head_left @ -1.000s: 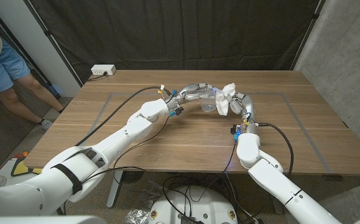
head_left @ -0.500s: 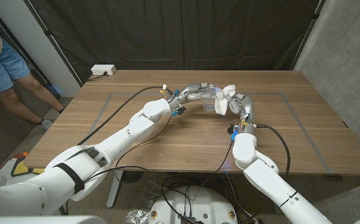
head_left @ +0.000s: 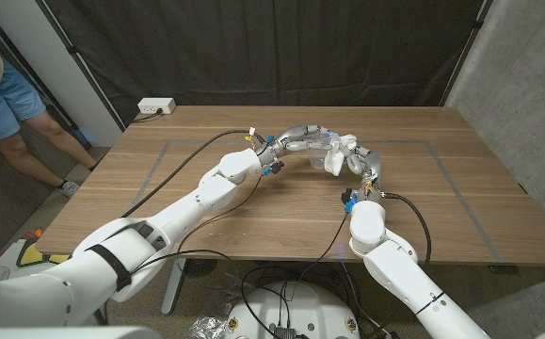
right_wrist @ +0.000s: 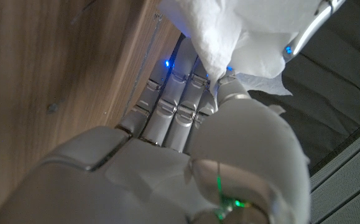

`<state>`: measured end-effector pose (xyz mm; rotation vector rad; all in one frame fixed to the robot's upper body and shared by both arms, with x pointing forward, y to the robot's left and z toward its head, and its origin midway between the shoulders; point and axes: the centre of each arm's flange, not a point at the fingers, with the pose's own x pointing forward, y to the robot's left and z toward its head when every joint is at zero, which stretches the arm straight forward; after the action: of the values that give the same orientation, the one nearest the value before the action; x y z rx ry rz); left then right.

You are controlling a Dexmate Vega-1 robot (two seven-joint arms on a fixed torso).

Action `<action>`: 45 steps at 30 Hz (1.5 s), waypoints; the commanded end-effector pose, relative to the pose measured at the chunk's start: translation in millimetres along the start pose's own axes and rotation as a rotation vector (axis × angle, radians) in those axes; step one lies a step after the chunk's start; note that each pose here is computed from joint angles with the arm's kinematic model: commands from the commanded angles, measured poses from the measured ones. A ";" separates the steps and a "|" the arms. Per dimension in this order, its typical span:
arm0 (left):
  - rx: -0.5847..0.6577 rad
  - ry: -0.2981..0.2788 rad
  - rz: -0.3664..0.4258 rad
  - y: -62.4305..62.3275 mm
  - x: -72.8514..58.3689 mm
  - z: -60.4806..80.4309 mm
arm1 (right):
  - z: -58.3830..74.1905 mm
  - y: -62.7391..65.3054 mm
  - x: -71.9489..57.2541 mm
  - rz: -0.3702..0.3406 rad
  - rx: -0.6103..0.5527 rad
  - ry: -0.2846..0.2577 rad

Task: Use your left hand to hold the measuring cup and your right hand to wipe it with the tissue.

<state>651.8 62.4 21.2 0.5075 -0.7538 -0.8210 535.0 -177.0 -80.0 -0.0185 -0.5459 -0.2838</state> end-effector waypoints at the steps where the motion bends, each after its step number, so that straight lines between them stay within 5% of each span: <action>1: 0.002 0.000 -0.022 -3.5 3.9 -0.6 | -1.4 4.6 2.8 0.046 0.105 0.039; 18: 0.003 -0.031 0.026 10.1 5.5 5.5 | -12.5 1.6 0.6 0.061 0.094 0.085; 33: -0.001 -0.062 0.045 16.6 10.2 12.2 | -42.1 -1.8 -6.5 0.046 0.060 0.198; 45: -0.008 -0.047 0.013 8.2 15.3 6.6 | -34.1 -1.0 5.2 0.052 0.079 0.153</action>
<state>656.1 60.4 41.1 0.4678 -0.8084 -0.8062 551.2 -180.5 -112.9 0.0577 -0.3850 -0.2169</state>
